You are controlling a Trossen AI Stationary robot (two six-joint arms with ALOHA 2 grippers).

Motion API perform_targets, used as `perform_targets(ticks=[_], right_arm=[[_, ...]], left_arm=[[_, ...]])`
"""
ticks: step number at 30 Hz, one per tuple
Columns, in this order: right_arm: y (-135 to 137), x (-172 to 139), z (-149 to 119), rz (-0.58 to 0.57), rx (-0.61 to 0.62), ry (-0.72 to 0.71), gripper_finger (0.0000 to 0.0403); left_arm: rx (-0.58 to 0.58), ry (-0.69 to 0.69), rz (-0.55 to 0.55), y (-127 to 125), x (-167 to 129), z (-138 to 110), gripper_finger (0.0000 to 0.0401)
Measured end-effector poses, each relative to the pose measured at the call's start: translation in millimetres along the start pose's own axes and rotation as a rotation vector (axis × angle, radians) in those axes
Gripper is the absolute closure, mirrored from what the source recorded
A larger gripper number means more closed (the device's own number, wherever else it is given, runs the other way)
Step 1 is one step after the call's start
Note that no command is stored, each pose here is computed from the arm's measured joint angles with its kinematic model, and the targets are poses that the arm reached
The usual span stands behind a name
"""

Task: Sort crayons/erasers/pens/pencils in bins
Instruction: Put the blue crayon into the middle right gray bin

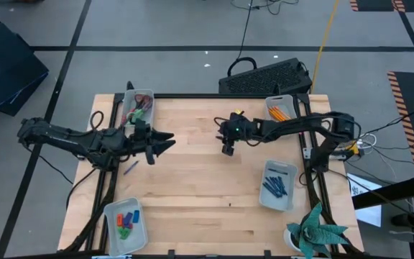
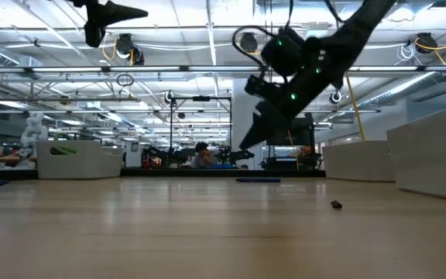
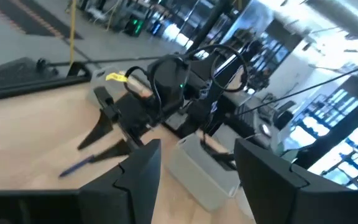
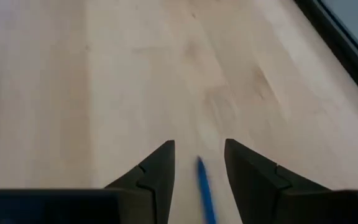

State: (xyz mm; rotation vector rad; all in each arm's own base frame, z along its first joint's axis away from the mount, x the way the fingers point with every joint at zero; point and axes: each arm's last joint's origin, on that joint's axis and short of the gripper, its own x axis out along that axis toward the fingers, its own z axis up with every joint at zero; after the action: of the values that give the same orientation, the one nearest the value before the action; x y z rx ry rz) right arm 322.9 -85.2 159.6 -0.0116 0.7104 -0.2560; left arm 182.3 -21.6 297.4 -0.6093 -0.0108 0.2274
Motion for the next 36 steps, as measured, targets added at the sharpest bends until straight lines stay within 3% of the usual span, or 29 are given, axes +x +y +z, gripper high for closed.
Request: perform_targets(ticks=[6,15,25,31,36], right_arm=[[-16.0,8.4,-33.2,0.024,-0.007,0.064,0.0275],[-21.4,31.6,-58.3,0.100,0.022,0.068,0.0313],[-18.5,40.4,-70.2,0.172,-0.057,0.115,0.0373],[-19.0,39.6,-71.3,0.188,-0.110,0.120,0.0386],[-12.3,22.2,-57.2,0.205,-0.160,0.088,0.0379]], left_arm=[[0.004,0.029,0.028,3.2,0.3,-2.8,0.0194],[0.103,0.041,0.070,10.8,2.5,-1.2,0.0194],[0.296,0.080,0.090,14.9,2.7,-3.2,0.0194],[0.295,0.069,0.117,15.8,2.7,-3.0,0.0194],[0.306,0.068,0.123,16.0,2.6,-3.0,0.0194]])
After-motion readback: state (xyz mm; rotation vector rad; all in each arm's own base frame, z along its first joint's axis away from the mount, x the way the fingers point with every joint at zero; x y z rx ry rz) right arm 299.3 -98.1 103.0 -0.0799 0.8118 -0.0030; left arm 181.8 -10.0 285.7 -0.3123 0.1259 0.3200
